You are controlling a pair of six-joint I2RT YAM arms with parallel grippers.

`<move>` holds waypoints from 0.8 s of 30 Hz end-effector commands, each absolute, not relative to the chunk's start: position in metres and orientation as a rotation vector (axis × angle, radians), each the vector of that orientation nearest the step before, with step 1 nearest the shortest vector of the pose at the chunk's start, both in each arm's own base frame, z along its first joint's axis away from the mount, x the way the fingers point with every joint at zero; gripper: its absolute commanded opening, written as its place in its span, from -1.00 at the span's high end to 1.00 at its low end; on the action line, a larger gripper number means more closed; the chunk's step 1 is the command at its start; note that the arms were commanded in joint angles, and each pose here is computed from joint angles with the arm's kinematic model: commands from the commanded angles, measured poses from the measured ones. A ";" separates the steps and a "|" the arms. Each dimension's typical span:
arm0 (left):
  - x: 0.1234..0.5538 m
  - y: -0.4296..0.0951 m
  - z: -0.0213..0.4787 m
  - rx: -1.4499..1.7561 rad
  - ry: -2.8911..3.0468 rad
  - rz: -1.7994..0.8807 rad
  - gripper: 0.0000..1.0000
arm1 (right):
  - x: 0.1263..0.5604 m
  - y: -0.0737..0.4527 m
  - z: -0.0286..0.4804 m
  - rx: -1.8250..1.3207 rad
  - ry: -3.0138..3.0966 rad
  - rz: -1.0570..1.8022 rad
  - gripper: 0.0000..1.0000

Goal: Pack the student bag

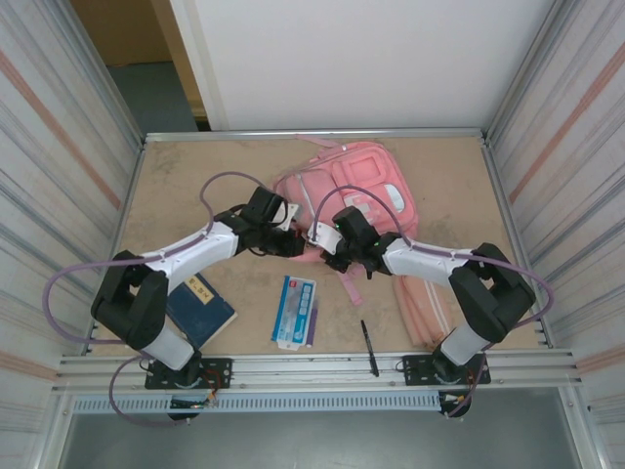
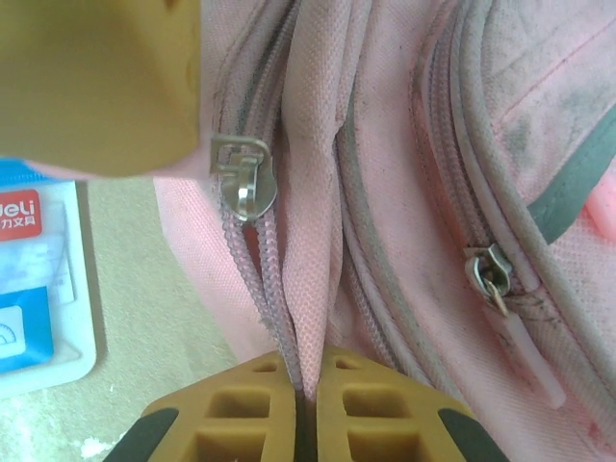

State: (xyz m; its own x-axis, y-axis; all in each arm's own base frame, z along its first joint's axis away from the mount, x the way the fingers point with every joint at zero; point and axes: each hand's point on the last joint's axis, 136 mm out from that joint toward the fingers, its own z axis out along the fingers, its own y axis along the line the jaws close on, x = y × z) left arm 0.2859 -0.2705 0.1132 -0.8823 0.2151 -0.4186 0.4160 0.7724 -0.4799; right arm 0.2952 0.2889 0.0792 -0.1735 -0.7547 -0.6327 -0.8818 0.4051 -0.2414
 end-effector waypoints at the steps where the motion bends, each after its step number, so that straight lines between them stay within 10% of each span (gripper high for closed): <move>1: 0.292 -0.251 0.121 0.511 2.598 -0.694 1.00 | 0.291 0.290 0.097 -1.406 1.895 0.234 1.00; 24: 0.336 -0.192 0.106 0.403 2.590 -0.344 1.00 | 0.292 0.251 0.087 -1.498 1.885 -0.053 0.99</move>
